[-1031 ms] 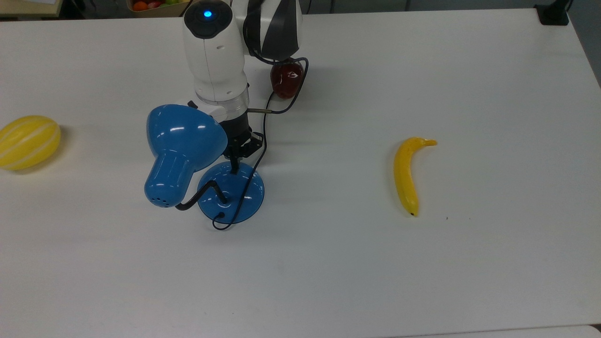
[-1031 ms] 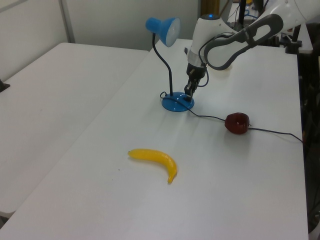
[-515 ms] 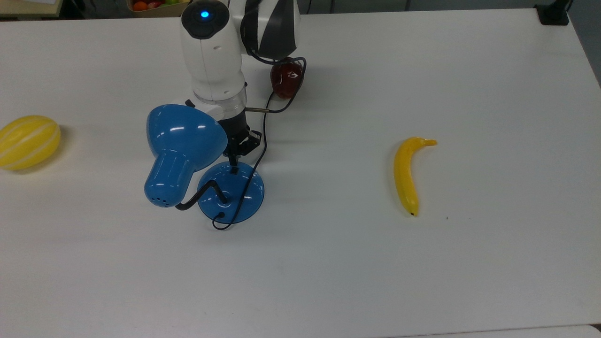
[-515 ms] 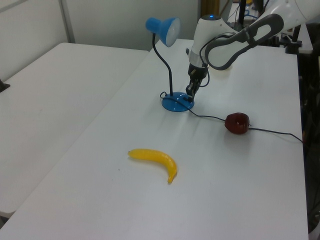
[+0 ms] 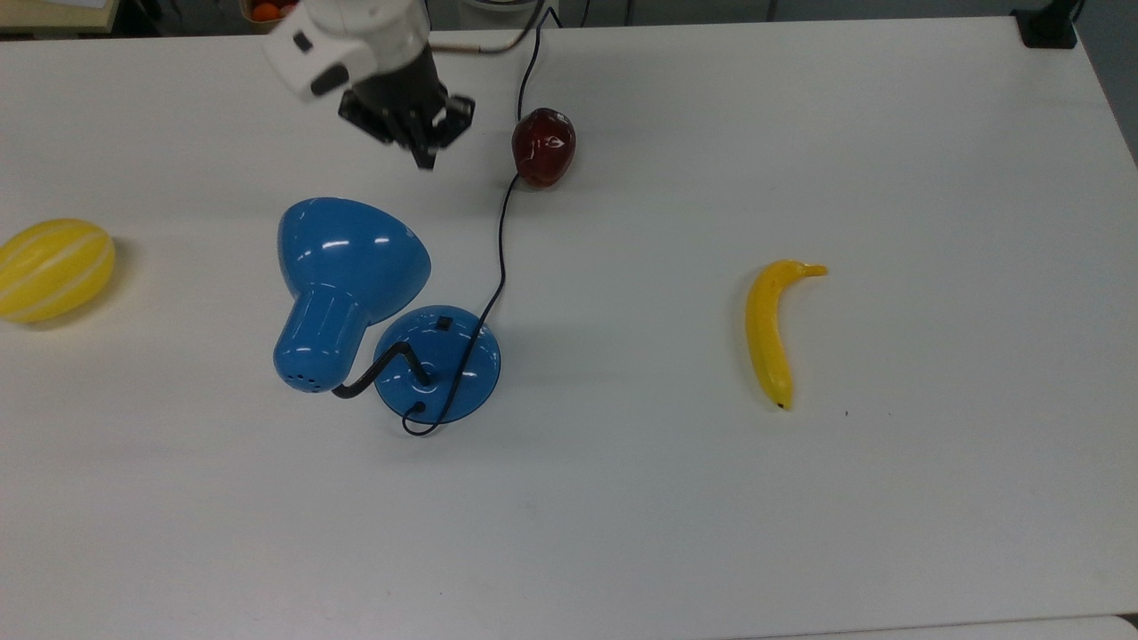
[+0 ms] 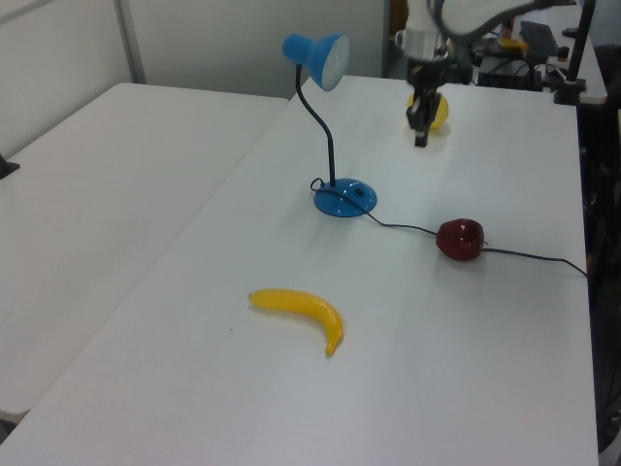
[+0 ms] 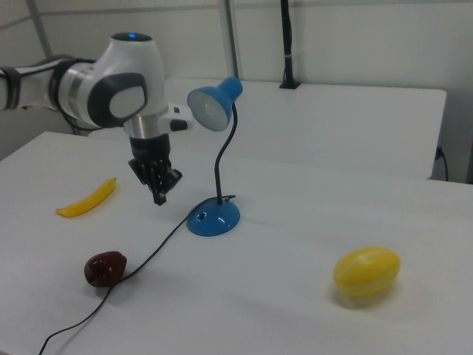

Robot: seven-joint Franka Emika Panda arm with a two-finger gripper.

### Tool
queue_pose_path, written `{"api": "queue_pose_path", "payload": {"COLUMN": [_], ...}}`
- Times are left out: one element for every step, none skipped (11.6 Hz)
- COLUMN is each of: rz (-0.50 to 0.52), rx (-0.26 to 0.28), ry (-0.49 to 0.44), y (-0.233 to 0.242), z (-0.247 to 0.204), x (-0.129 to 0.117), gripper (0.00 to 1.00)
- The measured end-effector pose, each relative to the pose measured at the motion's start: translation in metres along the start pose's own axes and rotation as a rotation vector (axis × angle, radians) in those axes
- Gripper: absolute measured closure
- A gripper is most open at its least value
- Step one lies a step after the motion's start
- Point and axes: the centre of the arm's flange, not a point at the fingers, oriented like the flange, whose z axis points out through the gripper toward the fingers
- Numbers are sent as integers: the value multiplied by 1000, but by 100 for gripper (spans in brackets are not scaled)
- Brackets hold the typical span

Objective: Turn off lamp
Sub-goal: 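Lift the gripper up away from the lamp base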

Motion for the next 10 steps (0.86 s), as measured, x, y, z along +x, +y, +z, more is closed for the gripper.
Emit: {"api": "queue_pose_path", "payload": {"rz": [-4, -8, -14, -19, -22, -23, -23, -23, -14, -3], "rx": [0, -22, -61, -94, -111, -117, -119, -119, -119, -120], "ry": [1, -9, -30, -41, -37, -35, -36, -36, -34, -32], "y": [1, 5, 11, 15, 16, 17, 17, 17, 17, 16], "z": [-19, -35, -49, -57, -63, -64, -64, -64, -64, -65], "x": [-12, -25, -40, -50, -55, -56, -56, -56, -56, -56], "gripper": [85, 69, 54, 41, 25, 10, 0, 0, 0, 0]}}
